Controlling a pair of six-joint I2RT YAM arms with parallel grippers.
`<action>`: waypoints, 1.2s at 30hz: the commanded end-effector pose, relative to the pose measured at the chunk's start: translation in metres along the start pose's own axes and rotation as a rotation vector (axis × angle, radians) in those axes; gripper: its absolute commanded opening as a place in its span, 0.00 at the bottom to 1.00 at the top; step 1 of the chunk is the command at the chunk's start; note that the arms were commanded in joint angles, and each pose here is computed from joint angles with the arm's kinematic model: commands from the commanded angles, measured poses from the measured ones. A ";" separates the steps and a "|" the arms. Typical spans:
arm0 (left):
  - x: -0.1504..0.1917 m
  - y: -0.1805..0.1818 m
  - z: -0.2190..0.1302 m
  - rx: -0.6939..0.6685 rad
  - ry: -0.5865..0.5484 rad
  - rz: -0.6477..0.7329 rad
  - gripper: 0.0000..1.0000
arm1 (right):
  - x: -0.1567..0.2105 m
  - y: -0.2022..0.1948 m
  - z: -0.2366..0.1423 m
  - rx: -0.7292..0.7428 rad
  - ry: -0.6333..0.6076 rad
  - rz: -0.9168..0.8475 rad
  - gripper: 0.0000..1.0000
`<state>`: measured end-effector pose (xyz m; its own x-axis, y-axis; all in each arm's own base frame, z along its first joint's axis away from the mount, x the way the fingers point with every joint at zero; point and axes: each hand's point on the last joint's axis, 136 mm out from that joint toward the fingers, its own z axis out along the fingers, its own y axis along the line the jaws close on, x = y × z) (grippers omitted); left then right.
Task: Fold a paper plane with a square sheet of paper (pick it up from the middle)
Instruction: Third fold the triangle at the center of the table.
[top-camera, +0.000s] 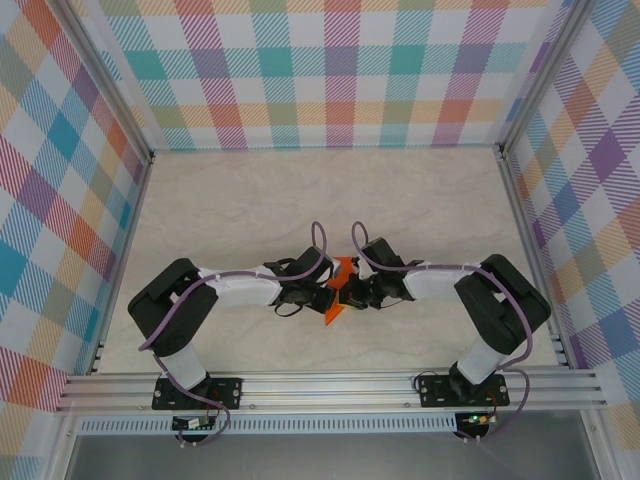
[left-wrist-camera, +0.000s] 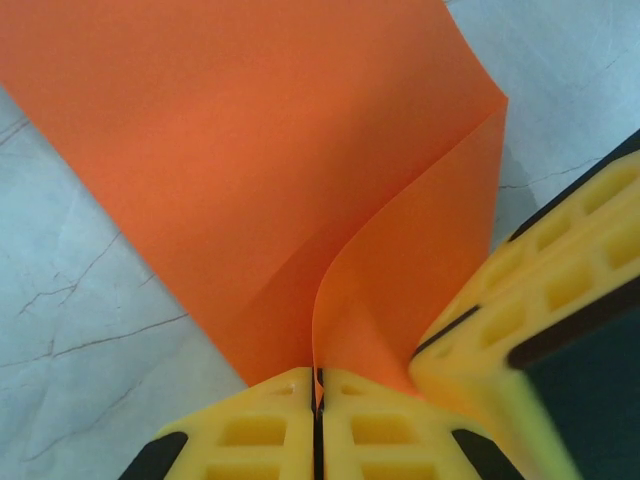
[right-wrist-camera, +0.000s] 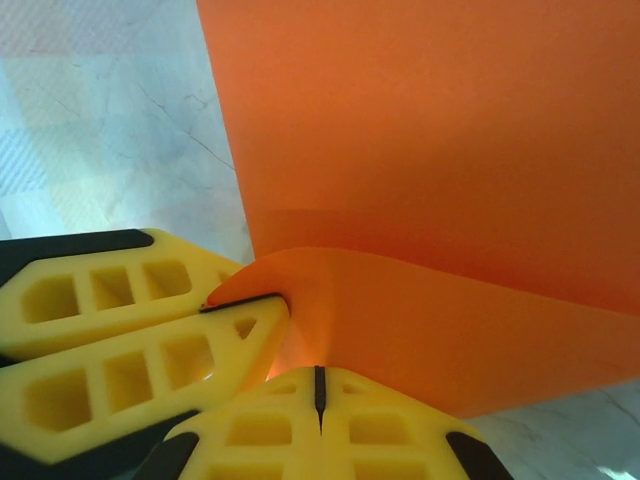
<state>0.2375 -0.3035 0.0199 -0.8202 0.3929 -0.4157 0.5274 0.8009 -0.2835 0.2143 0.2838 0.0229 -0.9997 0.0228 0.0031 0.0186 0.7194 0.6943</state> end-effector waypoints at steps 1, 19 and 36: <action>0.026 0.013 -0.003 -0.039 0.085 -0.011 0.08 | 0.001 -0.010 0.007 0.014 -0.009 0.029 0.00; 0.028 0.015 -0.003 -0.043 0.086 -0.010 0.08 | 0.016 0.003 -0.011 -0.048 -0.032 -0.013 0.00; 0.028 0.012 -0.002 -0.030 0.088 -0.006 0.08 | 0.033 -0.016 0.022 0.043 0.042 0.023 0.00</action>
<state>0.2352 -0.3019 0.0196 -0.8218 0.3955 -0.4102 0.5275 0.8003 -0.2851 0.1852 0.2954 0.0142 -0.9998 -0.0042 0.0202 0.0116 0.6923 0.7215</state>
